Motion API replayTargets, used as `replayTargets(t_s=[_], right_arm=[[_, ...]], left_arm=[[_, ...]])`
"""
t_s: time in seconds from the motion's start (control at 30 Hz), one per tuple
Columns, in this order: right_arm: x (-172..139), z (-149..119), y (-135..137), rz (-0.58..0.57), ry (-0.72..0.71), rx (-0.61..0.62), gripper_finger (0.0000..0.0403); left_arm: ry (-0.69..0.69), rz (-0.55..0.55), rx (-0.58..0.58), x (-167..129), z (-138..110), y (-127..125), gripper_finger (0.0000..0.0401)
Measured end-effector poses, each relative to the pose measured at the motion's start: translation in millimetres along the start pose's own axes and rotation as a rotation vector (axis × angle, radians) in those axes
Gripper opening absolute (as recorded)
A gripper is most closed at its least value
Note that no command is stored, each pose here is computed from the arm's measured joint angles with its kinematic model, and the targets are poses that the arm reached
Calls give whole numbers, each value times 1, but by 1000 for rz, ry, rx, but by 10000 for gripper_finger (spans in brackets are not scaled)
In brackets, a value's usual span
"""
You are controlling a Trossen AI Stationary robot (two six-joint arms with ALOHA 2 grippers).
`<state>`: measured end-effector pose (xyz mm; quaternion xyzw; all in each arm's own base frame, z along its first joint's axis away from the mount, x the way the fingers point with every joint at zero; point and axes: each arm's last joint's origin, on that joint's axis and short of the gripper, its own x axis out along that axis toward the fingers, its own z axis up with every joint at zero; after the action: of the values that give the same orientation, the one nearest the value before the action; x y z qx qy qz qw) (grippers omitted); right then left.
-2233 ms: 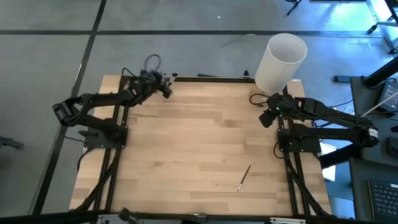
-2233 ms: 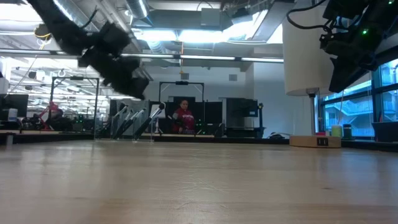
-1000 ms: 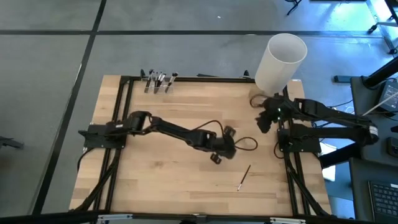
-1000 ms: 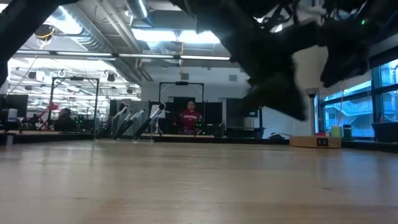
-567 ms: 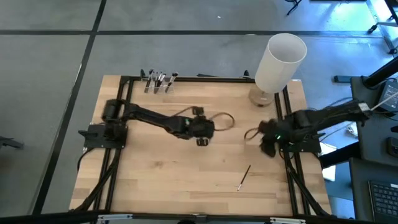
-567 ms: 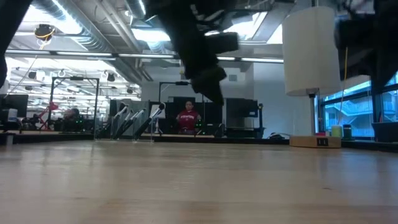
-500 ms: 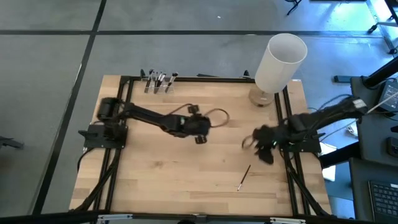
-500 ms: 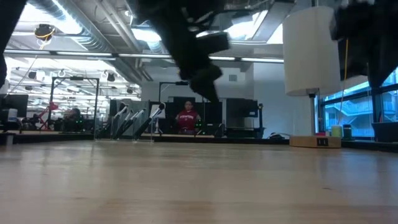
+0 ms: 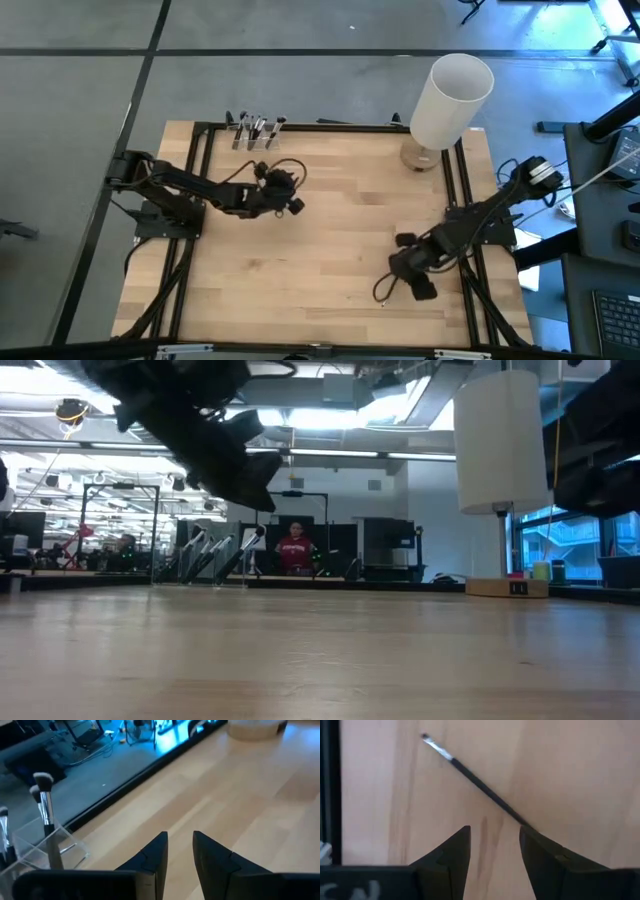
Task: Put items in baskets/containers
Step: Put the black eyeshadow brush into the transparent organizer
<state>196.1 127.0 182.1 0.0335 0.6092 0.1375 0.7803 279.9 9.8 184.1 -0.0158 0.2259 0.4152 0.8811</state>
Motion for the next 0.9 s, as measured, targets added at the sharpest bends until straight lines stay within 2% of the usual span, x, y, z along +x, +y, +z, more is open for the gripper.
replayTargets(t_s=[0.13, 0.33, 0.6, 0.73, 0.9], right_arm=[[11, 10, 7, -9, 36, -172, 168], [26, 18, 10, -4, 29, -347, 168], [47, 22, 10, -6, 52, -486, 163], [58, 22, 9, -15, 87, -492, 133], [68, 20, 5, -77, 118, -474, 64]], left_arm=[[-46, -45, -71, -2, -7, 7, 87], [-30, -62, -50, 0, -17, 7, 81], [-33, -69, -50, -1, -17, 6, 77], [-29, -71, -42, -2, -18, 5, 78], [-31, -81, -38, -4, -18, 3, 75]])
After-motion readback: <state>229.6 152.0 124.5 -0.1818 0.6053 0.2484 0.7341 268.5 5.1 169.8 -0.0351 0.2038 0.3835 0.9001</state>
